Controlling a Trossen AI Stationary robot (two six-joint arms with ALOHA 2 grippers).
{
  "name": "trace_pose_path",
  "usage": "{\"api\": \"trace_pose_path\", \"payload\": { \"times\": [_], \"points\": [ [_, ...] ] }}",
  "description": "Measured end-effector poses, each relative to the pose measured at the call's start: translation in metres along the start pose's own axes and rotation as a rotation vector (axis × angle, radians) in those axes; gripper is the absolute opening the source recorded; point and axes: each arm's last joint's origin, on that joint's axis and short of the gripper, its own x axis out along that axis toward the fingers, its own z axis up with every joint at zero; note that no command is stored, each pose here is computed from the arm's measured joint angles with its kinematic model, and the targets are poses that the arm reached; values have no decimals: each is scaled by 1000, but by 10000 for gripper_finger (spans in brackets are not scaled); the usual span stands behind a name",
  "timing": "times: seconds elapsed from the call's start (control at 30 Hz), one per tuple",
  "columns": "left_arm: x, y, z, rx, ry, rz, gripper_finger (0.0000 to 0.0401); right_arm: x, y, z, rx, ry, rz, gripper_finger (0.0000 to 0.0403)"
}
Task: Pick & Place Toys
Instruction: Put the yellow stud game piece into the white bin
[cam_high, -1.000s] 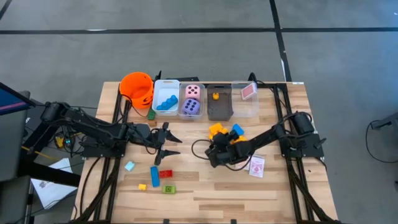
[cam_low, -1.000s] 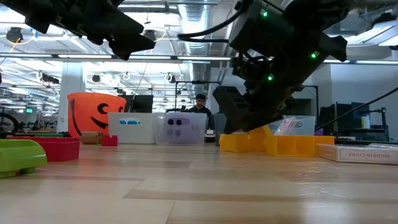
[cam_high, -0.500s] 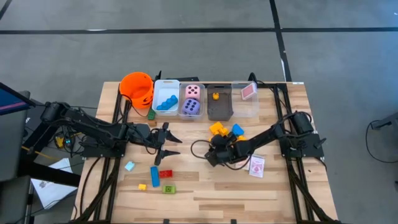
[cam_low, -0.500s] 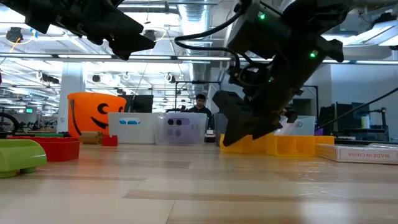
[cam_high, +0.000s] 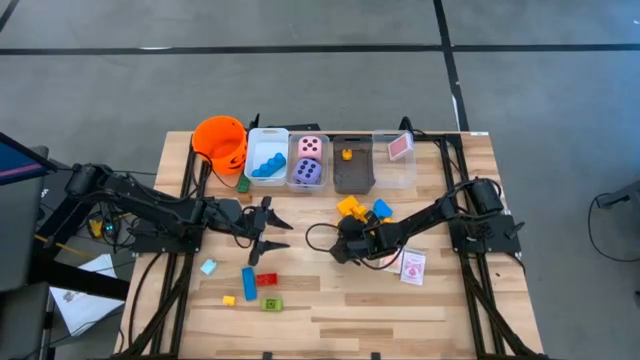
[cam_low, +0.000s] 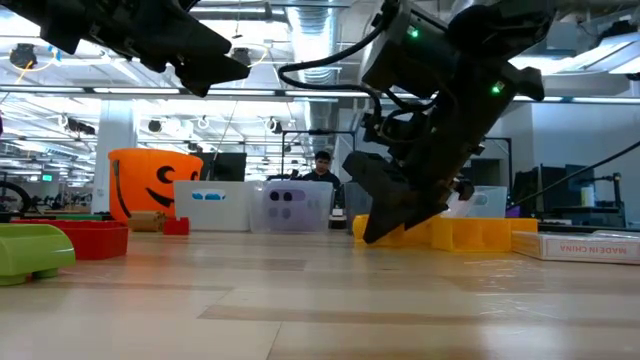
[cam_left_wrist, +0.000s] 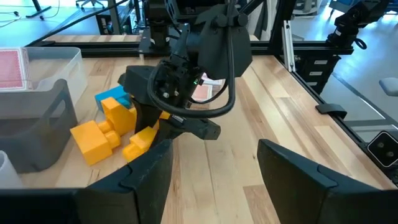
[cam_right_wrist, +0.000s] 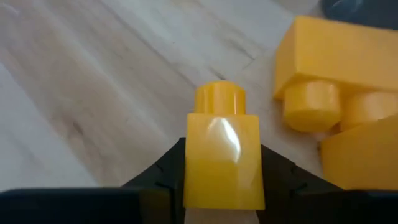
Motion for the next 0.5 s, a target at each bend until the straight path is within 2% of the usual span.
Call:
{"api": "trace_pose_path", "payload": {
  "times": [0.17,0.3,0.43,0.5],
  "points": [
    [0,1,3,-2,-37,30,227,-6,7,3,-45,-42,0,124],
    [-2,6,14,-48,-149,211,227,-15,21,17,-93,-87,30,124],
    [-5,13,18,-253,-250,446,227,-32,40,31,-171,-141,66,125],
    [-6,15,17,-343,-268,511,227,-44,49,34,-225,-186,60,125]
  ]
}}
